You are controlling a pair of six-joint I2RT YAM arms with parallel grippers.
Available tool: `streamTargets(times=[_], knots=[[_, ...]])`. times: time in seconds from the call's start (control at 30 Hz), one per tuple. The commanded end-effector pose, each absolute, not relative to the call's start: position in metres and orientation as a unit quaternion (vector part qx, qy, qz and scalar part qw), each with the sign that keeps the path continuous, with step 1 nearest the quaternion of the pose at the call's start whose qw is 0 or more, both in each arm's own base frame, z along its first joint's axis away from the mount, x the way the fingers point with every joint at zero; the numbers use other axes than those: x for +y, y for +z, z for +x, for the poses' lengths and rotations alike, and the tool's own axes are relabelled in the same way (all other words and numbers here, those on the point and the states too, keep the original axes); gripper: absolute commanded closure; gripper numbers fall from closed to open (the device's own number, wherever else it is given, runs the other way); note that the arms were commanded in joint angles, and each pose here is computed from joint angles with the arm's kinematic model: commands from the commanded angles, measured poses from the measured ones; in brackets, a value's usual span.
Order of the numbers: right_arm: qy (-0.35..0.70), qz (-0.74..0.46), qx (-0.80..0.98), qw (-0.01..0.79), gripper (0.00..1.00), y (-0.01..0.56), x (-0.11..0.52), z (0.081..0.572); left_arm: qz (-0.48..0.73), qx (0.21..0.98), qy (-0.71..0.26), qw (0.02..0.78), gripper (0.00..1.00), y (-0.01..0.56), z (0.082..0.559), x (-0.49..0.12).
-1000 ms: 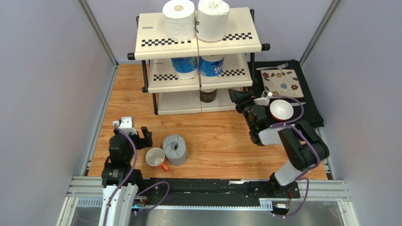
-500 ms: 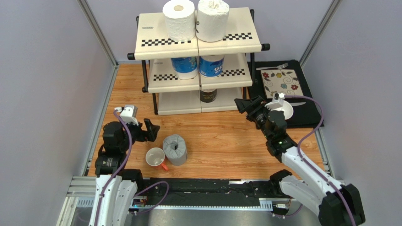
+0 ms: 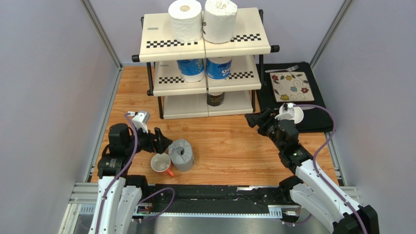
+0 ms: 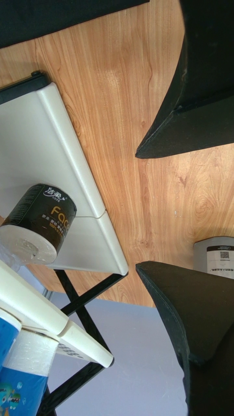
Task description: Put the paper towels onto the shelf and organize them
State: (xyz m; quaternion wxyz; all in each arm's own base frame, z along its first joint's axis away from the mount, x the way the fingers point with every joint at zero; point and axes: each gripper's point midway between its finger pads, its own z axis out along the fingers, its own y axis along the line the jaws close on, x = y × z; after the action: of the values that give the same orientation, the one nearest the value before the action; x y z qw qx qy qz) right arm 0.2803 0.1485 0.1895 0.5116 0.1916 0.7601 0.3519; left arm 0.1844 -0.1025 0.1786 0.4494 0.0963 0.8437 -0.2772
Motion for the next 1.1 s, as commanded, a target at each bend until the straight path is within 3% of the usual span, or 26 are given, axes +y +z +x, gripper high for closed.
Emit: streamTargets(times=[0.0, 0.47, 0.83, 1.07], knots=[[0.357, 0.186, 0.761, 0.509, 0.20, 0.189, 0.151, 0.278, 0.088, 0.848, -0.286, 0.437, 0.03, 0.175, 0.188, -0.105], [0.350, 0.189, 0.765, 0.507, 0.20, 0.181, 0.149, 0.277, -0.005, 0.854, -0.261, 0.450, 0.04, 0.145, 0.205, -0.092], [0.343, 0.190, 0.768, 0.506, 0.20, 0.176, 0.147, 0.277, 0.079, 0.861, -0.284, 0.415, 0.05, 0.141, 0.192, -0.121], [0.344, 0.191, 0.767, 0.506, 0.19, 0.175, 0.147, 0.277, 0.110, 0.883, -0.235, 0.391, 0.07, 0.121, 0.186, -0.131]])
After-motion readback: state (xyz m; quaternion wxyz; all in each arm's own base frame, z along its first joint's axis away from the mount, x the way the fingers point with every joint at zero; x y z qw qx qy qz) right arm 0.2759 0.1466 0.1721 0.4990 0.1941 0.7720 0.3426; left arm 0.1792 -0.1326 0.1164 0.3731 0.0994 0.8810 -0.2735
